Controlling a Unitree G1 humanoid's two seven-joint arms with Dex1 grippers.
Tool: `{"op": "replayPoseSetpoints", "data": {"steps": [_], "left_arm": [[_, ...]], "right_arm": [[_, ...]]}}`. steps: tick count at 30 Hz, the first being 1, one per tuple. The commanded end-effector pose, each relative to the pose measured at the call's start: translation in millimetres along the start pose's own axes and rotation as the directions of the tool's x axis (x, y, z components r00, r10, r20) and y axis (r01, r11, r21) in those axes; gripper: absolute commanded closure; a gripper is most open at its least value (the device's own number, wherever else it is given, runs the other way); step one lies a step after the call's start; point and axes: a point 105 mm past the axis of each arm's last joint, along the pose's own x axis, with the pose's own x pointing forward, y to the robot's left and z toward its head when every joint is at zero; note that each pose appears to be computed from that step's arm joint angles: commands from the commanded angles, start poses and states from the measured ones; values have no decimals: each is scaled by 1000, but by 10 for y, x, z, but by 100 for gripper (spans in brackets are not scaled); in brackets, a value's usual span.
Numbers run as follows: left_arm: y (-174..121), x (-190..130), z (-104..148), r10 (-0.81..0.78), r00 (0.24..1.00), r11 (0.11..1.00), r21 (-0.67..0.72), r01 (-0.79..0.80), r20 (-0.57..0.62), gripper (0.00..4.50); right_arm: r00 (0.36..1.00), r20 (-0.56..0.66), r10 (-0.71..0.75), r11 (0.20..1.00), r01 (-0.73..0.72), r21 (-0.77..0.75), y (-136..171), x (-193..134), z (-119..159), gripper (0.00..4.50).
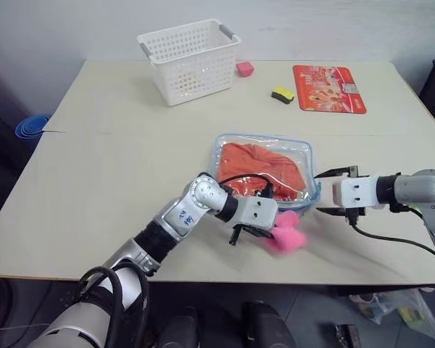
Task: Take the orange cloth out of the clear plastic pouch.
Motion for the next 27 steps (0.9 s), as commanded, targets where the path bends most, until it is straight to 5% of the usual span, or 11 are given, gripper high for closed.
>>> {"op": "replayPoseSetpoints", "data": {"steps": [1, 9, 18, 27], "left_arm": [[20, -33, 63, 25, 1000, 1000, 8, -25, 15, 450], [28, -59, 101, 64, 997, 997, -48, -62, 41, 450], [208, -502, 154, 333, 940, 905, -307, -295, 78, 450], [-483, -1391, -184, 524, 839, 695, -497, -521, -147, 450]], "right_arm": [[998, 35, -49, 999, 50, -19, -129, -35, 65, 169], [998, 57, -29, 999, 32, -43, -119, -1, 72, 449], [1000, 2, -31, 995, 31, -94, -113, 66, -65, 449], [998, -9, -61, 978, 58, -201, -233, -53, -165, 449]]}}
